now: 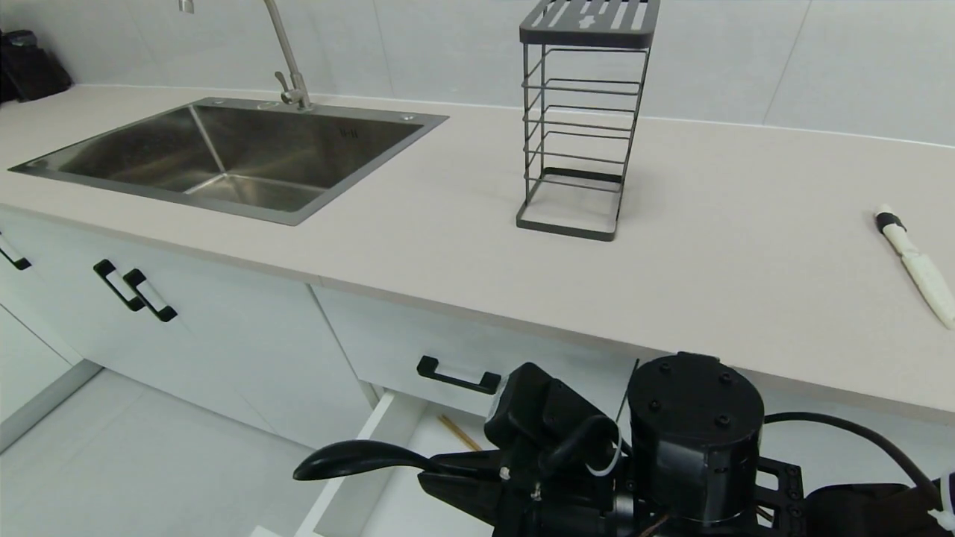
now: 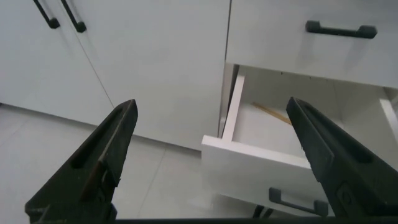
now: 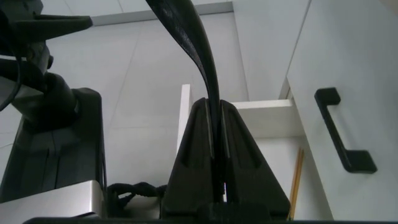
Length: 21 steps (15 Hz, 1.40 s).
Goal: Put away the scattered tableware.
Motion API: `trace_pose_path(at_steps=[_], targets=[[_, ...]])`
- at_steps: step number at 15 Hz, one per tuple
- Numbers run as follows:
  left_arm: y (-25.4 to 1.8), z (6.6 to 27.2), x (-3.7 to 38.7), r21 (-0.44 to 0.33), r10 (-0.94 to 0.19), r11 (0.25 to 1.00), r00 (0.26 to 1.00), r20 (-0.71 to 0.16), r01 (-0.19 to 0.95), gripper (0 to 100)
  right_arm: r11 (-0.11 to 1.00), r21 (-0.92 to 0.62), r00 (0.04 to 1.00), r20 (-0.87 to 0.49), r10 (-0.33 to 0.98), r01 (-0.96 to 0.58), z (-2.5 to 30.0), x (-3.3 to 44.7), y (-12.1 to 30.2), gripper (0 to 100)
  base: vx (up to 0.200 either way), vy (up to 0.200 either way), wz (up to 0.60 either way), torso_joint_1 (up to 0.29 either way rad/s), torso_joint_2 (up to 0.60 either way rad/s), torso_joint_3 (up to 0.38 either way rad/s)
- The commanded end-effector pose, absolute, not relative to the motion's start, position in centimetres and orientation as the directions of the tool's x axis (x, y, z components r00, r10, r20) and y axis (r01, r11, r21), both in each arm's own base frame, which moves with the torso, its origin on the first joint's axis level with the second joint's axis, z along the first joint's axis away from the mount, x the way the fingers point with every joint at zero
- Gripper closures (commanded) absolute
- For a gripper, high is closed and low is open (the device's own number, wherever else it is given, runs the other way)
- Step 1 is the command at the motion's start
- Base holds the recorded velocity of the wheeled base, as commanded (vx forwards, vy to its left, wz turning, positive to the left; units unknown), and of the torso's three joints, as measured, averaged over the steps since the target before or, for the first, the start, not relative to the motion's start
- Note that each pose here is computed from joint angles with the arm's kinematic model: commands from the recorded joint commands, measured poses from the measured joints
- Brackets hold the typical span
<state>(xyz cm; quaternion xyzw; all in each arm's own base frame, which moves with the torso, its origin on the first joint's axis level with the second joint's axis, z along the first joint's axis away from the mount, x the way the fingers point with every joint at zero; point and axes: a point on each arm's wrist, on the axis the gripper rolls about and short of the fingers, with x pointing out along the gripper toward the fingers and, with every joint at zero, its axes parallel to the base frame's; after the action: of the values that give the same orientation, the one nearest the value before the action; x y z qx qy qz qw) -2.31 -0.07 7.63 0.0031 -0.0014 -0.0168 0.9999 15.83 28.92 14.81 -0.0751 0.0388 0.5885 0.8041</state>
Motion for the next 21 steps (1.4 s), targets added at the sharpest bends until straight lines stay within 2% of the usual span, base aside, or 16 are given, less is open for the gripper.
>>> trace_pose_path(at_steps=[1,9,13,17,21], targets=[[-0.1,7.6,-2.3,0.006,-0.034,0.999,0.999,0.002,0.034,0,0.295,-0.074,0.304,-0.151,0.941,-0.952,14.8,15.8,28.9,100,0.0,0.0,0.0,-0.256,0.44,0.203],[-0.1,7.6,-2.3,0.006,-0.034,0.999,0.999,0.002,0.034,0,0.298,-0.075,0.307,-0.15,0.94,-0.952,14.9,15.7,28.7,100,0.0,0.0,0.0,-0.246,0.34,0.14],[-0.1,7.6,-2.3,0.006,-0.034,0.999,0.999,0.002,0.034,0,0.31,-0.069,0.317,-0.149,0.937,-0.948,15.5,15.7,28.4,100,0.0,0.0,0.0,-0.05,0.24,0.063],[-0.1,7.6,-2.3,0.006,-0.034,0.999,0.999,0.002,0.034,0,0.381,-0.077,0.388,-0.185,0.903,-0.922,14.4,15.8,28.7,100,0.0,0.0,0.0,0.0,0.04,0.022],[-0.1,7.6,-2.3,0.006,-0.034,0.999,0.999,0.002,0.034,0,0.384,-0.076,0.391,-0.22,0.894,-0.92,13.2,16.0,29.4,100,0.0,0.0,0.0,0.002,0.0,0.014]])
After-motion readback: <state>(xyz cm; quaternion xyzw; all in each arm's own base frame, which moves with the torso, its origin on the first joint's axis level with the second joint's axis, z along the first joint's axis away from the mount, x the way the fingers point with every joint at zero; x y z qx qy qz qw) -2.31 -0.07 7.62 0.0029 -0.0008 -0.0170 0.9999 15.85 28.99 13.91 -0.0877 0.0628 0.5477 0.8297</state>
